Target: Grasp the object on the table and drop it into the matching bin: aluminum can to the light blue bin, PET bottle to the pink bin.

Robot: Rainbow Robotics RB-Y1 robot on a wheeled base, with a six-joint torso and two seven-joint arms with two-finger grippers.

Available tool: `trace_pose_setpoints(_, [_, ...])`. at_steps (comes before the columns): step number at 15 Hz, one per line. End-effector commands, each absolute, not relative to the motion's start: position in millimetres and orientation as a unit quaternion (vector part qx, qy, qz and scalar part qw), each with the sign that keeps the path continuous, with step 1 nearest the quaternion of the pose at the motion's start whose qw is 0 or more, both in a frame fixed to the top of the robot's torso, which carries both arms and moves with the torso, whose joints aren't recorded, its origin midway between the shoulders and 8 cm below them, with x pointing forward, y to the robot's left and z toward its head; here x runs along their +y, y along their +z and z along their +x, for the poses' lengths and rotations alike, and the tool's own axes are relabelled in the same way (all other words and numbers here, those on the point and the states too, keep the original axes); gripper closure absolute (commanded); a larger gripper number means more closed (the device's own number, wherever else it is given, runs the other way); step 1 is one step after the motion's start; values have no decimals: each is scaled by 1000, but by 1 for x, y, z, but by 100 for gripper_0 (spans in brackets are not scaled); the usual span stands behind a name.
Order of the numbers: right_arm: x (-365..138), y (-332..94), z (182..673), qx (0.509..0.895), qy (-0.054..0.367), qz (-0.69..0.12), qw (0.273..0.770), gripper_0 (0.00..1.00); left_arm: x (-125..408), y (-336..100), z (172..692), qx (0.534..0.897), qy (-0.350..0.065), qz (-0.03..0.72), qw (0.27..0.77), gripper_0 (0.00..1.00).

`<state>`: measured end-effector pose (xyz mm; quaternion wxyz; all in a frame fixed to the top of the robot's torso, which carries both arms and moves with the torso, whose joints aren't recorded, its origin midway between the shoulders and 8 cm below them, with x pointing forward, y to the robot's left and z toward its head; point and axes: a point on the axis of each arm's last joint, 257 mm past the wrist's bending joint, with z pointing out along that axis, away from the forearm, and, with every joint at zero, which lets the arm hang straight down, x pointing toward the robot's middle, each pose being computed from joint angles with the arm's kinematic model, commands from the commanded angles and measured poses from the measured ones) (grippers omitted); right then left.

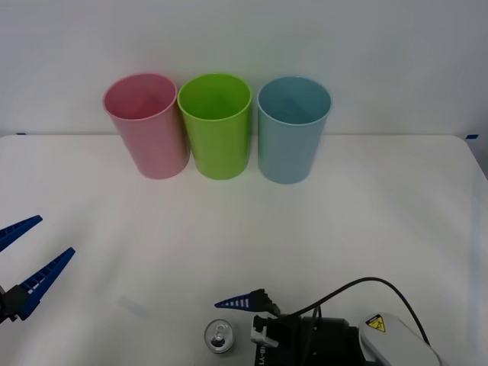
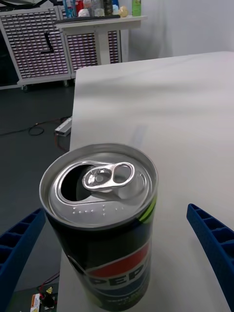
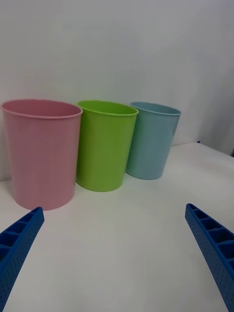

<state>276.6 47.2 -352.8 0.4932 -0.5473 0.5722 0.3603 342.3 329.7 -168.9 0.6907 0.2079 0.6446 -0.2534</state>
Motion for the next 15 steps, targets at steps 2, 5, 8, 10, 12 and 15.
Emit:
trace_pose_setpoints(2, [55, -352, 275, 568, 359, -550, 495, 0, 330, -169, 342, 645, -253, 208, 691, 0])
trace_pose_setpoints(5, [57, -353, 275, 569, 358, -550, 495, 0, 330, -169, 342, 645, -253, 208, 691, 0])
trace_pose_setpoints(8, [58, -354, 275, 569, 355, -550, 497, 0, 330, -169, 342, 645, -253, 208, 691, 0])
trace_pose_setpoints(10, [58, -354, 276, 570, 353, -550, 498, 70, 330, -169, 342, 645, -253, 208, 691, 0])
trace_pose_setpoints(12, [60, -353, 276, 567, 351, -551, 501, 100, 330, -169, 342, 645, -253, 208, 691, 0])
trace_pose_setpoints(15, [62, -353, 277, 566, 350, -552, 503, 100, 330, -169, 342, 645, -253, 208, 691, 0])
